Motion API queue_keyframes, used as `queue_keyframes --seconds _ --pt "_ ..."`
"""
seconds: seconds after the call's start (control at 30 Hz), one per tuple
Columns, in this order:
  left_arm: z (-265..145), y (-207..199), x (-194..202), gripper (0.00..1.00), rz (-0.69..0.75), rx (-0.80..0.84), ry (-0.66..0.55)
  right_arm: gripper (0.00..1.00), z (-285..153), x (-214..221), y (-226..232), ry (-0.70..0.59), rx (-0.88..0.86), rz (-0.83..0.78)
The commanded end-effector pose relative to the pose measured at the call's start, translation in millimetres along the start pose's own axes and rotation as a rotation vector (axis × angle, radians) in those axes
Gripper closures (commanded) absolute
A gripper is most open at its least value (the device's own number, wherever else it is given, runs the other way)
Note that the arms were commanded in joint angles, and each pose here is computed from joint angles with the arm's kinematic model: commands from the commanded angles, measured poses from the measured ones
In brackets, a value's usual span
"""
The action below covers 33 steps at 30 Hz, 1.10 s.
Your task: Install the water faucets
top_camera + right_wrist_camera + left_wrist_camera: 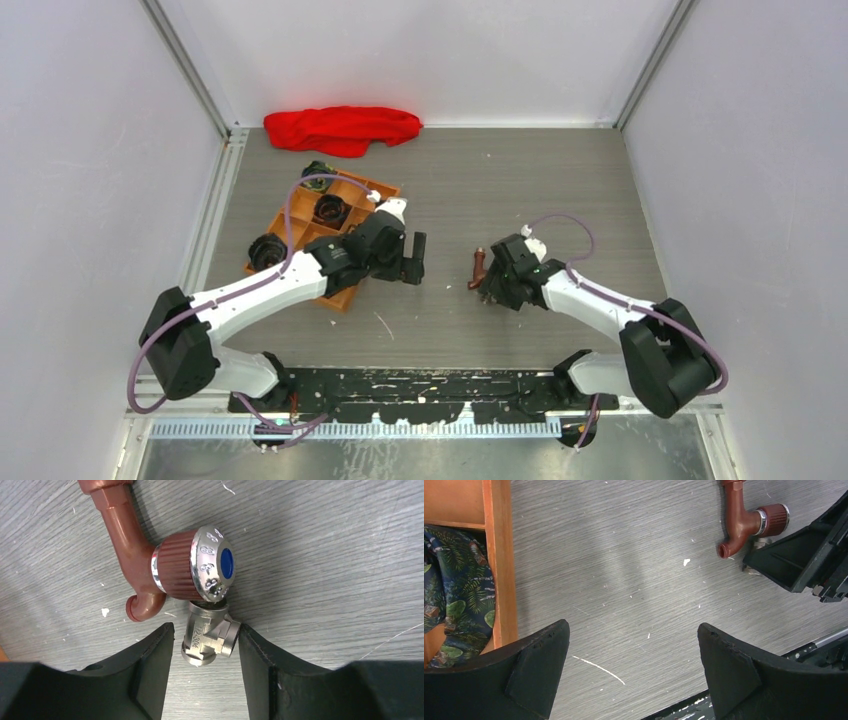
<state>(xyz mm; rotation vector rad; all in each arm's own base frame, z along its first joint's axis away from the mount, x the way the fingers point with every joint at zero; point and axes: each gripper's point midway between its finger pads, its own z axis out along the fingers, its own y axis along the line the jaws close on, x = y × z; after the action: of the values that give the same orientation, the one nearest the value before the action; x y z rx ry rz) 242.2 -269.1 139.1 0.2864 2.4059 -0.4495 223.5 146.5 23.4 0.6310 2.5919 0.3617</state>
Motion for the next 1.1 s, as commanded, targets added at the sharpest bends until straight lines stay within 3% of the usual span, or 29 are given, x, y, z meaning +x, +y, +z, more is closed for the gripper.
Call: queue_keyframes --seconds 0.0,0.13,0.3,0.5,0.7,0.87,1.07 --pt "-10 1 -18 0.01 -0.032 0.012 -0.073 0.47 3 -18 -7 -0.073 0.107 -0.026" --pt "-11 5 -20 0.01 -0.036 0.006 -0.078 0.6 4 -28 -10 -0.099 0.157 -0.069" --pt "-17 16 -25 0.01 -0.063 0.01 -0.067 0.77 -6 -39 15 -0.129 0.044 -0.142" --pt "-29 38 -48 0.0 -0.255 0.155 -0.063 0.77 -26 -43 67 -0.149 -0.251 -0.301" --pt "-32 -1 -51 0.01 -0.296 0.405 0.04 0.73 -56 -31 126 -0.154 -0.595 -0.519" --pt "-28 -29 -47 0.01 -0.334 0.569 0.143 0.68 -78 -29 152 -0.218 -0.786 -0.659" --pt "-16 -40 -36 0.03 -0.373 0.645 0.262 0.75 -97 -11 166 -0.306 -1.009 -0.841"
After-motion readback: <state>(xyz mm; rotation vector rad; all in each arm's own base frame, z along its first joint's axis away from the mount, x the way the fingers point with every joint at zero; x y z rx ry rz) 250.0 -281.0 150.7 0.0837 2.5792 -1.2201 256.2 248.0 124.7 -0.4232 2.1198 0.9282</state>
